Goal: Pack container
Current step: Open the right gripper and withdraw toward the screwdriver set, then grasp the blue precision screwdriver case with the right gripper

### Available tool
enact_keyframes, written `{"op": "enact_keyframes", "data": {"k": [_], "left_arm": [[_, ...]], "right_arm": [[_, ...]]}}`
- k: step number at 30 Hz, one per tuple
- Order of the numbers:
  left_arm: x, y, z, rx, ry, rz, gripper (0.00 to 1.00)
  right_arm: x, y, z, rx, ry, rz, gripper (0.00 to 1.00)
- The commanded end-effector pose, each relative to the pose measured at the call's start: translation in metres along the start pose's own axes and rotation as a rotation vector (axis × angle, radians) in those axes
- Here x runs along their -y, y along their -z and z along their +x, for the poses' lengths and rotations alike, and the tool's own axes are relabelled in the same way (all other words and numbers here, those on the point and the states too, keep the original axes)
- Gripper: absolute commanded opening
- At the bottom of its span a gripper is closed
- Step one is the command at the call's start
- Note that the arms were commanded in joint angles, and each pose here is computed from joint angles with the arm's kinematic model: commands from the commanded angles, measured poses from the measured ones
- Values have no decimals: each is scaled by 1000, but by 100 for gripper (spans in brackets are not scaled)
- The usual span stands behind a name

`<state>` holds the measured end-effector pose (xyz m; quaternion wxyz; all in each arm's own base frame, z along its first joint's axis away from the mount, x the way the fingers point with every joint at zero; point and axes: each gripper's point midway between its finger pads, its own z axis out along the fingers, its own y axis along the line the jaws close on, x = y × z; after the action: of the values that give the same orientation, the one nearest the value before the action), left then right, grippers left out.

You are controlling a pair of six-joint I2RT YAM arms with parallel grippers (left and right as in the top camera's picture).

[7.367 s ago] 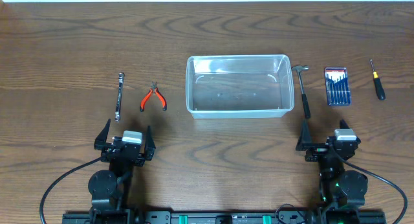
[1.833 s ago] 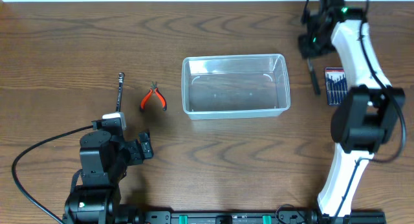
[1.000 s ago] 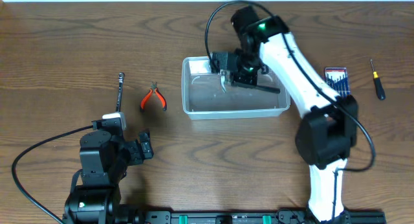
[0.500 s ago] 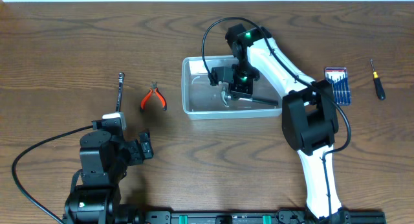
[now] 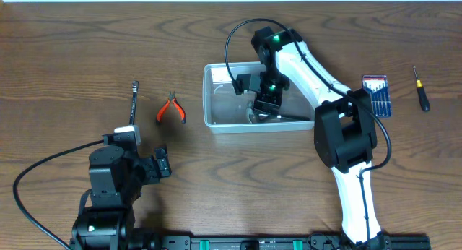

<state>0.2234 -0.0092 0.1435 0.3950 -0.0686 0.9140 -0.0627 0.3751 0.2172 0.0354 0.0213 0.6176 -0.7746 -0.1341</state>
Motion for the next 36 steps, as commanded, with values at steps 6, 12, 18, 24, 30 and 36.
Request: {"op": "enact_keyframes", "data": {"k": [6,12,18,24,30,36], "left_arm": [[0,5,-10,27,-1,-4,98],[0,5,-10,27,-1,-4,98],[0,5,-10,27,-1,-4,98],[0,5,-10,27,-1,-4,98],[0,5,-10,27,-1,-4,98],[0,5,-10,27,-1,-4,98]], "right_arm": [[61,227,21,319,-536,588,99],[79,299,169,453,-1161,690,99],[72,269,274,307,-1388,603,99],[80,195,311,161,-1347,483,99],[94,133,319,116,-1245,457,99],[104,99,323,101,-1154,466,99]]}}
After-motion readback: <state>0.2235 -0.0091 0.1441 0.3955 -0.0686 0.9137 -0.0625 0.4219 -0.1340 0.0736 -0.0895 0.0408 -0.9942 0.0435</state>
